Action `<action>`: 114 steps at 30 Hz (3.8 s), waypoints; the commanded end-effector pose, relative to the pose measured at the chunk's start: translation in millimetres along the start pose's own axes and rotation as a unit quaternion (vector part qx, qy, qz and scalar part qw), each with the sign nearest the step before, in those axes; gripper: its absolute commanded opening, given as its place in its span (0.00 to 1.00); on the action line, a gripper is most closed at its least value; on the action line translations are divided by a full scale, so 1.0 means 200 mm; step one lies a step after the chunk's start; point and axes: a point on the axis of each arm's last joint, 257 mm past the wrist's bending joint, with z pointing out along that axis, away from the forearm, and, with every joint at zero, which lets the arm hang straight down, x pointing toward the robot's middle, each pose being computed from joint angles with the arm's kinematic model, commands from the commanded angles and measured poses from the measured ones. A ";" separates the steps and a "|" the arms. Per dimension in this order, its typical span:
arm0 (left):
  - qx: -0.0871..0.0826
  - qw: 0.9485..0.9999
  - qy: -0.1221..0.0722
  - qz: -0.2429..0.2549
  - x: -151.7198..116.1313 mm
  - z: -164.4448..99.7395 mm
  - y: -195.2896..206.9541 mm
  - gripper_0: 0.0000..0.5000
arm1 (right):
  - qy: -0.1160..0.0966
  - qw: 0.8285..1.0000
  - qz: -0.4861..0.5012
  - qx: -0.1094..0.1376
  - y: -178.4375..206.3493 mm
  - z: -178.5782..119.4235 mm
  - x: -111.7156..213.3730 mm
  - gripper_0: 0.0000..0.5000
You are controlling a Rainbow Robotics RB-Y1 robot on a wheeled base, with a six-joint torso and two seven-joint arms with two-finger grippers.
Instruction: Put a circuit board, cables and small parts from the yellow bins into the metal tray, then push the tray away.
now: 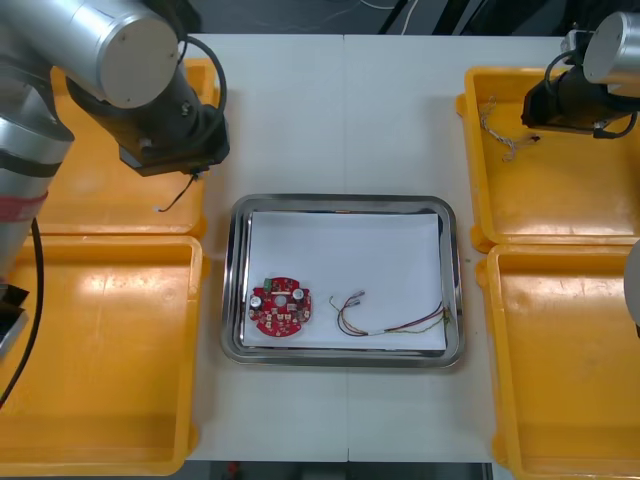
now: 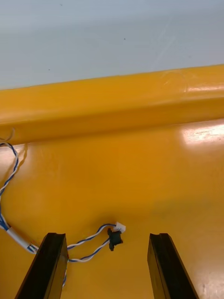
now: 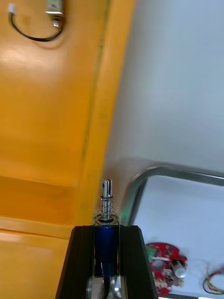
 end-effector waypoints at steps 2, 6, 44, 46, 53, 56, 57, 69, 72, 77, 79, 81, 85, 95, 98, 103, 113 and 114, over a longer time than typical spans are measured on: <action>0.022 1.000 0.001 -0.002 0.13 -0.01 -0.20 0.00 | 0.001 1.000 -0.002 0.009 0.00 0.02 0.04 1.00; 0.023 1.000 0.011 0.011 0.25 0.05 -0.31 0.00 | 0.001 1.000 -0.006 0.010 0.01 0.03 0.04 1.00; 0.006 0.999 0.013 0.033 0.54 0.54 -0.38 0.00 | -0.023 1.000 -0.010 0.006 0.03 0.19 0.19 1.00; 0.008 0.999 0.010 0.030 0.53 0.56 -0.38 0.00 | -0.025 1.000 -0.009 0.005 0.03 0.20 0.21 1.00; 0.011 1.000 0.004 0.025 0.49 0.61 -0.37 0.00 | -0.027 1.000 -0.009 0.003 0.02 0.23 0.25 1.00; 0.010 1.000 0.004 0.027 0.50 0.61 -0.37 0.00 | -0.024 1.000 -0.006 0.003 0.02 0.24 0.27 1.00; 0.010 1.000 0.004 0.027 0.50 0.61 -0.37 0.00 | -0.022 1.000 -0.005 0.004 0.01 0.24 0.28 1.00; 0.016 1.000 -0.002 0.023 0.48 0.59 -0.39 1.00 | -0.016 0.999 0.029 -0.003 0.00 0.25 0.30 1.00; 0.017 1.000 -0.003 0.022 0.49 0.58 -0.39 1.00 | -0.011 0.999 0.037 -0.005 -0.01 0.24 0.32 1.00; 0.016 1.000 -0.004 0.020 0.48 0.53 -0.39 1.00 | -0.011 0.999 0.041 -0.007 -0.01 0.24 0.32 1.00; 0.012 1.000 -0.001 0.018 0.48 0.49 -0.37 1.00 | -0.011 0.999 0.042 -0.007 -0.01 0.24 0.32 1.00; 0.011 1.000 0.003 0.017 0.47 0.45 -0.36 1.00 | -0.012 0.999 0.043 -0.007 -0.01 0.25 0.32 1.00; 0.007 1.000 0.004 0.017 0.44 0.35 -0.33 1.00 | -0.014 0.999 0.041 -0.006 -0.03 0.26 0.34 0.83; 0.008 1.000 0.016 -0.007 0.24 0.06 -0.24 1.00 | -0.027 0.999 0.030 -0.003 -0.04 0.28 0.35 0.00; 0.004 1.000 0.018 -0.016 0.18 -0.01 -0.17 1.00 | -0.028 0.999 0.028 -0.001 -0.05 0.28 0.34 0.00; 0.007 1.000 0.014 -0.017 0.05 -0.12 -0.08 1.00 | -0.023 0.999 0.023 0.005 -0.09 0.25 0.33 0.00; -0.001 1.000 0.009 -0.009 -0.21 -0.20 0.11 1.00 | 0.014 1.000 0.010 0.018 -0.17 0.12 0.32 0.00; -0.003 1.000 0.010 -0.008 -0.22 -0.20 0.12 1.00 | 0.015 1.000 0.009 0.018 -0.18 0.11 0.32 0.00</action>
